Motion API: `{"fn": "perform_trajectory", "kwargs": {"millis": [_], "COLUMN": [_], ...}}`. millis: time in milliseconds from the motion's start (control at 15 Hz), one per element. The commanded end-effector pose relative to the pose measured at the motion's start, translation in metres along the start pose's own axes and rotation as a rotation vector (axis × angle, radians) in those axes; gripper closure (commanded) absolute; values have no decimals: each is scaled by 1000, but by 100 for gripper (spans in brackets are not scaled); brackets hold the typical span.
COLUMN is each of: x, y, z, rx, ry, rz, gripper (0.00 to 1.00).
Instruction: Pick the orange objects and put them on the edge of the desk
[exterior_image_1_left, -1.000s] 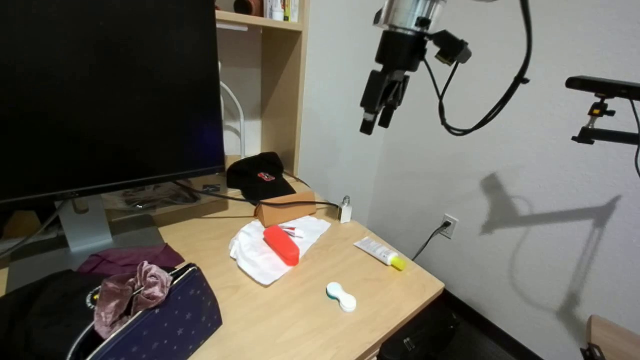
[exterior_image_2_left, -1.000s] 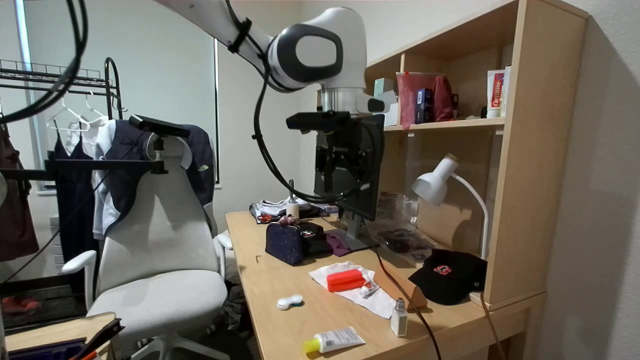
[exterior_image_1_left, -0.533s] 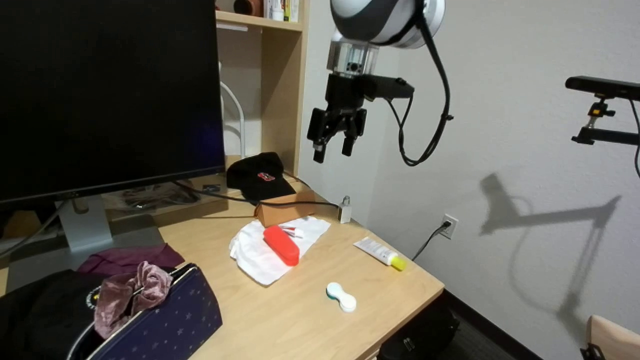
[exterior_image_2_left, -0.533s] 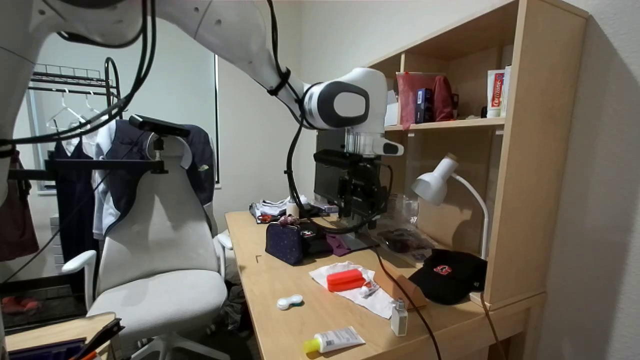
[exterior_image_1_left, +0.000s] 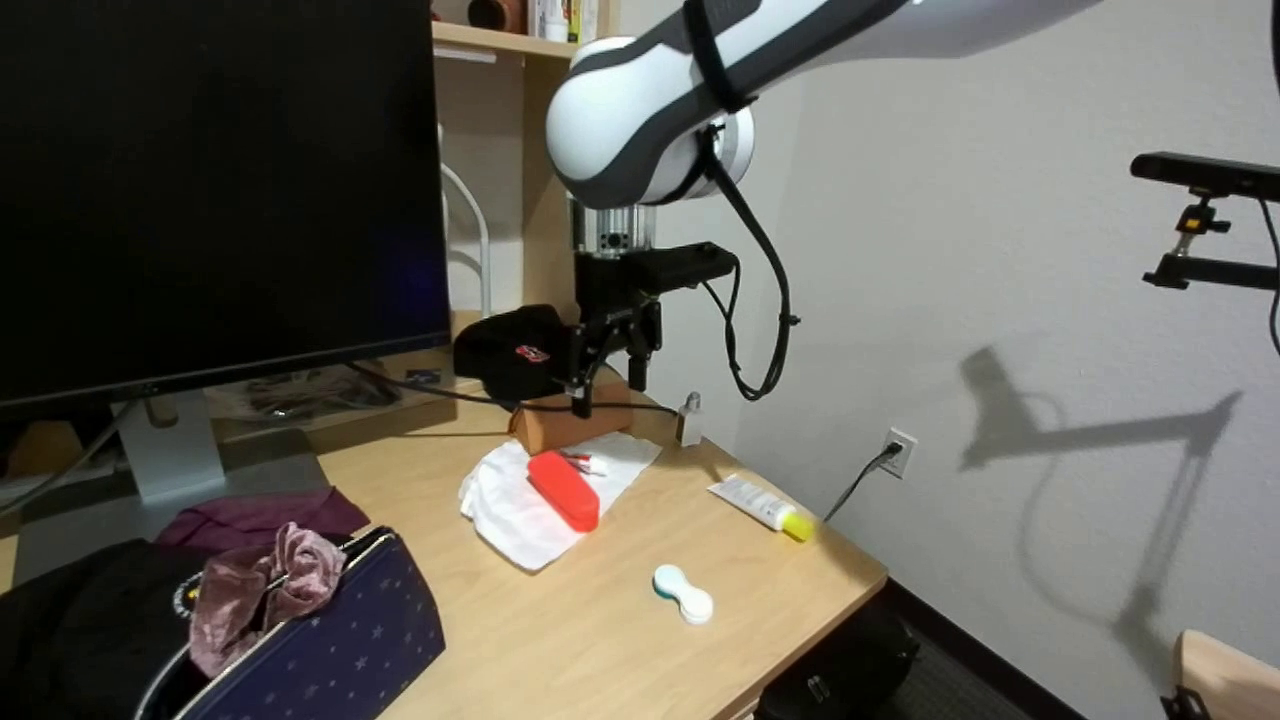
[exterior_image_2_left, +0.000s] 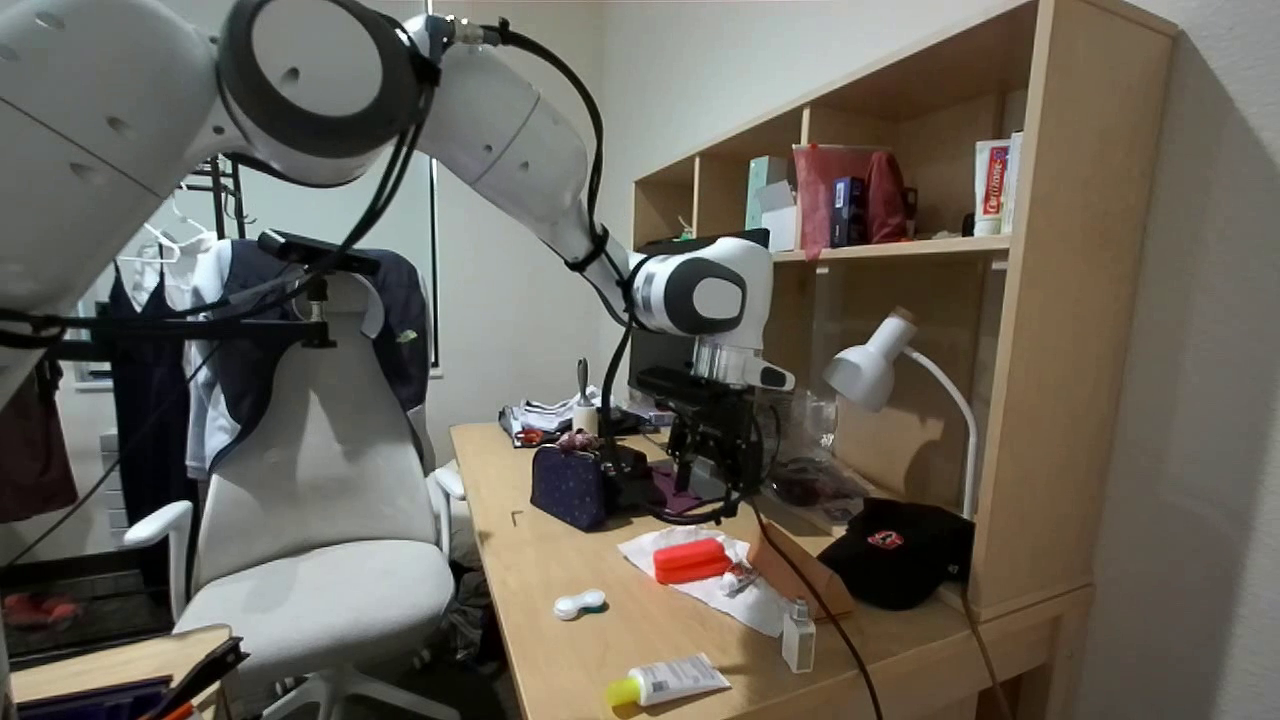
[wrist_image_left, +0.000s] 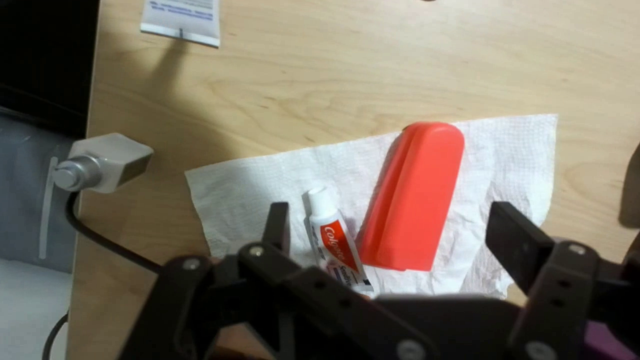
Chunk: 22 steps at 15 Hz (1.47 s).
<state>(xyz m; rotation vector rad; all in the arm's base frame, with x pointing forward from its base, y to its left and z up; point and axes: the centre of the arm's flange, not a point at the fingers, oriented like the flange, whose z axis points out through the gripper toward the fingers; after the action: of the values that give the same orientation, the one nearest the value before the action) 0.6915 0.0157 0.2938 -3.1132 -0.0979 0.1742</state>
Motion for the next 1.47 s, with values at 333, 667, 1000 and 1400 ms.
{"fn": "perform_trajectory", "kwargs": {"millis": [333, 667, 1000, 1400], "x": [3, 12, 26, 34], "y": [-2, -25, -57, -75], "z": [1, 36, 70, 100], "rx": [-12, -23, -27, -125], "ry": [0, 18, 29, 55], "rz": [18, 33, 53, 61], "gripper": [0, 0, 0, 0]}}
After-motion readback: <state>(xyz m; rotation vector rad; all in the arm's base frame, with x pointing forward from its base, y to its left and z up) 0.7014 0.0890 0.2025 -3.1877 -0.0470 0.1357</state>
